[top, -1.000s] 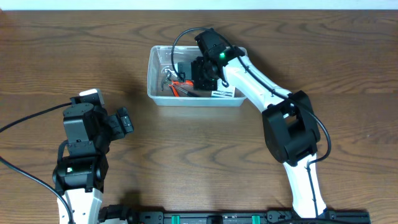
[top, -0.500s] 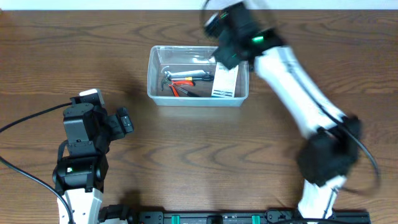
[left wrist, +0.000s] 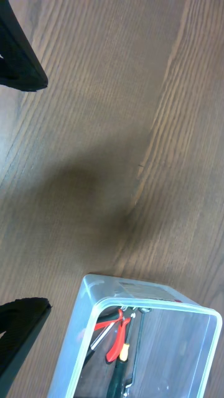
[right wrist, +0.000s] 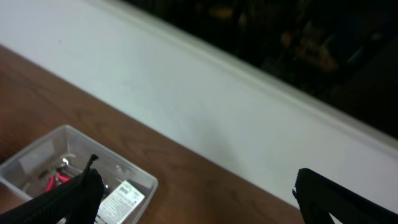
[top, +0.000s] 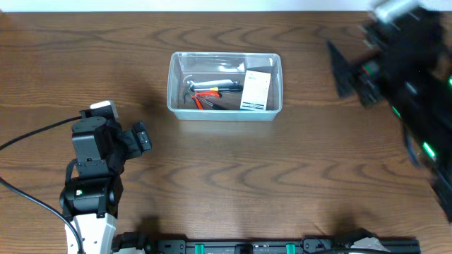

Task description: Pack container

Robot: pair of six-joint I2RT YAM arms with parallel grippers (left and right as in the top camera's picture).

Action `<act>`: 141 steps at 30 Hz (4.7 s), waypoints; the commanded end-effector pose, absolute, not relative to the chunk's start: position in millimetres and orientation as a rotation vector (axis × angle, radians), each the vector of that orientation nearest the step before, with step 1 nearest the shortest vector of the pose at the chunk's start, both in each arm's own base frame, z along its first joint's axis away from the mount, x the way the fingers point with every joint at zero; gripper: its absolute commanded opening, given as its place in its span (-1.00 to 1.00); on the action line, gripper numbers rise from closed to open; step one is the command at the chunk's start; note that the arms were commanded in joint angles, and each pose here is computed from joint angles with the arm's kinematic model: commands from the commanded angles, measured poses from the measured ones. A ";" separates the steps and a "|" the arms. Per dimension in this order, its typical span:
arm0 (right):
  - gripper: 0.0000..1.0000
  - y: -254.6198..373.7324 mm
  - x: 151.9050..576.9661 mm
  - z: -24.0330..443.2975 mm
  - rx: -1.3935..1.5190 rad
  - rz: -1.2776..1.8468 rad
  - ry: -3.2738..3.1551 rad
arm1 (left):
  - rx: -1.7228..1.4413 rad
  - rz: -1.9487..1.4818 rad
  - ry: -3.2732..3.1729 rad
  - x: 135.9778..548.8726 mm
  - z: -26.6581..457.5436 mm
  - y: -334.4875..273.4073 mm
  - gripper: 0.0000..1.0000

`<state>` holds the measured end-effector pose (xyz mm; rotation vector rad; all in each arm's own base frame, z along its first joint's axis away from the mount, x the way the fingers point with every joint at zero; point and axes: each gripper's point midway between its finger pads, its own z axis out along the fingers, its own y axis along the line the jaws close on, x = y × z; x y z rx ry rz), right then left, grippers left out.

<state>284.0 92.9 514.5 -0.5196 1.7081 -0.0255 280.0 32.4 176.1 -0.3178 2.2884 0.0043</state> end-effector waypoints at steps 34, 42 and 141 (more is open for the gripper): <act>0.99 31.5 174.9 443.9 -0.272 0.020 2.030 | -0.301 0.022 2.271 282.6 185.0 33.5 0.96; 0.98 41.1 159.9 423.5 -0.200 0.199 1.795 | -0.301 0.022 2.271 282.6 184.9 33.5 0.96; 0.99 17.8 189.5 74.4 0.142 0.220 2.178 | -0.360 -0.106 1.639 240.0 160.7 30.5 0.96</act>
